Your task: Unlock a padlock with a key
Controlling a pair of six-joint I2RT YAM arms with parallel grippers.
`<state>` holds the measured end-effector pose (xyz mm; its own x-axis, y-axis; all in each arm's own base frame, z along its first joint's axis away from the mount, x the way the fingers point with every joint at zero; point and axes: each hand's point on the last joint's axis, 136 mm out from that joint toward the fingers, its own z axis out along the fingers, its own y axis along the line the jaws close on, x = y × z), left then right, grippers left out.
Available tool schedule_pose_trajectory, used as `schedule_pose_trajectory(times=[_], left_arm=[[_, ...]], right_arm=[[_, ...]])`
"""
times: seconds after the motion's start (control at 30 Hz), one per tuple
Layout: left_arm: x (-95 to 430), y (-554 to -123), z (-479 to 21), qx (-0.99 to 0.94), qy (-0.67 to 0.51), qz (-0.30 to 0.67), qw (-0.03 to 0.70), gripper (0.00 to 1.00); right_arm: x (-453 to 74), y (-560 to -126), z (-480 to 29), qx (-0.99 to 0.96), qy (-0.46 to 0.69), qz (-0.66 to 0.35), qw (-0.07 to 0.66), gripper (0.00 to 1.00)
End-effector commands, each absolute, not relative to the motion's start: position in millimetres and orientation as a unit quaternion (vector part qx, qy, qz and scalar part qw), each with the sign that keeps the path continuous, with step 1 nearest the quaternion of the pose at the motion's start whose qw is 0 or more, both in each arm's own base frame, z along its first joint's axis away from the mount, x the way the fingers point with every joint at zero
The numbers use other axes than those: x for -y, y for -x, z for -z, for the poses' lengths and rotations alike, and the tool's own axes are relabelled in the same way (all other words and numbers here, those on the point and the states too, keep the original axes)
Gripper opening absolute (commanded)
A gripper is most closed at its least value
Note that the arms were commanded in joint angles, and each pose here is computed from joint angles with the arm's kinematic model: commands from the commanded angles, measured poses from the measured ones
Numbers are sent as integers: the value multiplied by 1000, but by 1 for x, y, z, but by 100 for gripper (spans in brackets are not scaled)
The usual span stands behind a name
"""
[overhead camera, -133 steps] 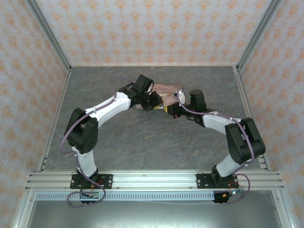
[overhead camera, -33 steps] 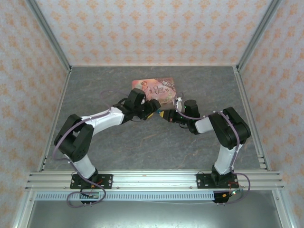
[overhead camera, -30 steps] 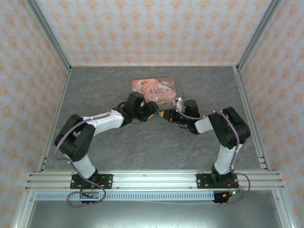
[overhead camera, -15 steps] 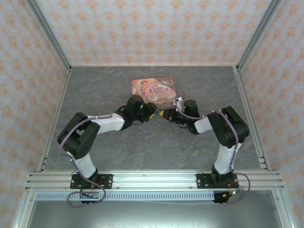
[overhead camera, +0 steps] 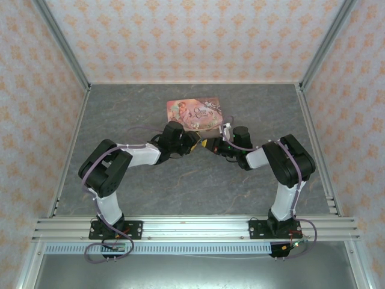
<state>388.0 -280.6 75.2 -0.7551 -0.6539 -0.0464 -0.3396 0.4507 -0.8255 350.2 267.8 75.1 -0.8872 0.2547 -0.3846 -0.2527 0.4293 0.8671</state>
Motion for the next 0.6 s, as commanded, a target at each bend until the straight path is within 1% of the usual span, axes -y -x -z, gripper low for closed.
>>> schedule_pose_trajectory(times=[0.0, 0.33, 0.57], left_arm=[[288, -401, -84, -819, 302, 444, 203, 36], [295, -406, -78, -819, 303, 445, 201, 29], [291, -405, -74, -822, 310, 433, 201, 16]], right_arm=[[-280, -357, -97, -789, 29, -556, 259, 0], [-281, -357, -96, -792, 28, -554, 255, 0], [-280, -358, -98, -792, 26, -553, 259, 0]])
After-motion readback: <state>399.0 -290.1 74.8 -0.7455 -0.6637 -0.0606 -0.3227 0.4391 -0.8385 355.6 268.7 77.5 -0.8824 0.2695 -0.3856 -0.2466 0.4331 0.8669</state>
